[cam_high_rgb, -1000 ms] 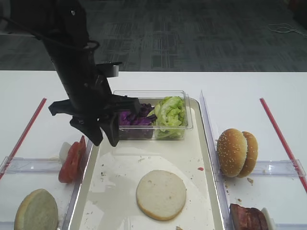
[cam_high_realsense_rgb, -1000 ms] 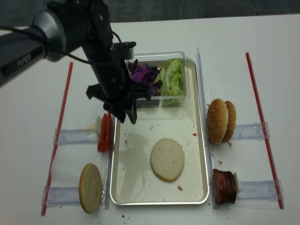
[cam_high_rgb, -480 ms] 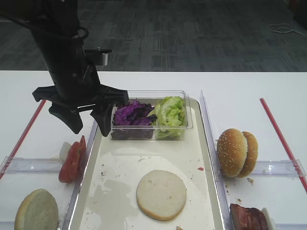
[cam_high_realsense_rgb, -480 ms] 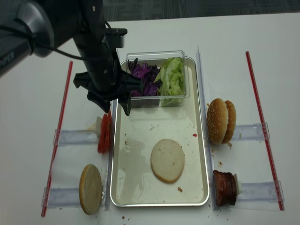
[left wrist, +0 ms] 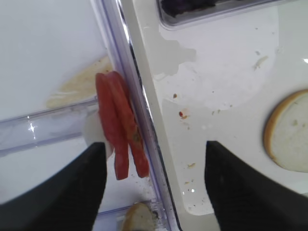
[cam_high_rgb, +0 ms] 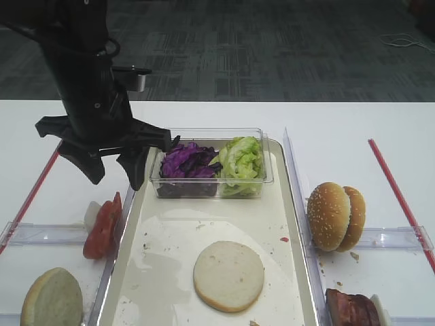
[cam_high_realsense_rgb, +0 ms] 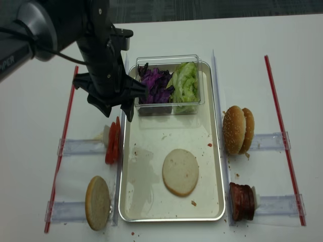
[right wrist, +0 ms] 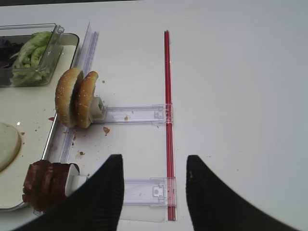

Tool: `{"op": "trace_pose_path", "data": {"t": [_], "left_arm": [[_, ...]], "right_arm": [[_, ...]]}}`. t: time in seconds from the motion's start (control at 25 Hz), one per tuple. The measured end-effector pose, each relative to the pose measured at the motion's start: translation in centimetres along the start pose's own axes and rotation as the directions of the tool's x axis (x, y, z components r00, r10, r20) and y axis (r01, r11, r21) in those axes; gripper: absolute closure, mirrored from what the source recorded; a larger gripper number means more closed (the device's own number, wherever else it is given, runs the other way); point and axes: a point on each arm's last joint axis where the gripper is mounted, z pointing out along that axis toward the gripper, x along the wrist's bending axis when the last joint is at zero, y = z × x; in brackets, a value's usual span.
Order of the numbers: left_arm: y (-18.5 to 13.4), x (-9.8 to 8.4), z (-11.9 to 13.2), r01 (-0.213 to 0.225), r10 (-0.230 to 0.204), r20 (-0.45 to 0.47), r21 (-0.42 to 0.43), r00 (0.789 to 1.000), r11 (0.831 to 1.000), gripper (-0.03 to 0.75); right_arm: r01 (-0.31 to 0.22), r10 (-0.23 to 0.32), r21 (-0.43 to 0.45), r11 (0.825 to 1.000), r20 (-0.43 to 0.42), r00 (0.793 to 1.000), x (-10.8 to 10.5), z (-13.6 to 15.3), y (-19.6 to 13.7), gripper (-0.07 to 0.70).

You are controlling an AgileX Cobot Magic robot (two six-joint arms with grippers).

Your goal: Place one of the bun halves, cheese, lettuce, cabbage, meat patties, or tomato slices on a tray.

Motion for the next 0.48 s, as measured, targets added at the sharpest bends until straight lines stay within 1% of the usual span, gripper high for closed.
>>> {"op": "trace_pose_path", "data": {"t": [0.28,0.48], "left_arm": [[0.4,2.4,-0.2,0.059,-0.059,-0.014,-0.007,0.998,0.998,0.295],[0.6,4.8,-0.4,0.106,-0.106,-0.029,-0.015,0.994,0.994,0.295]], "right_arm": [[0.0,0.0,0.0,1.0,0.0,1.0,0.0,0.0,0.0,0.307],[0.0,0.0,0.0,1.0,0.0,1.0,0.0,0.0,0.0,0.307]]}}
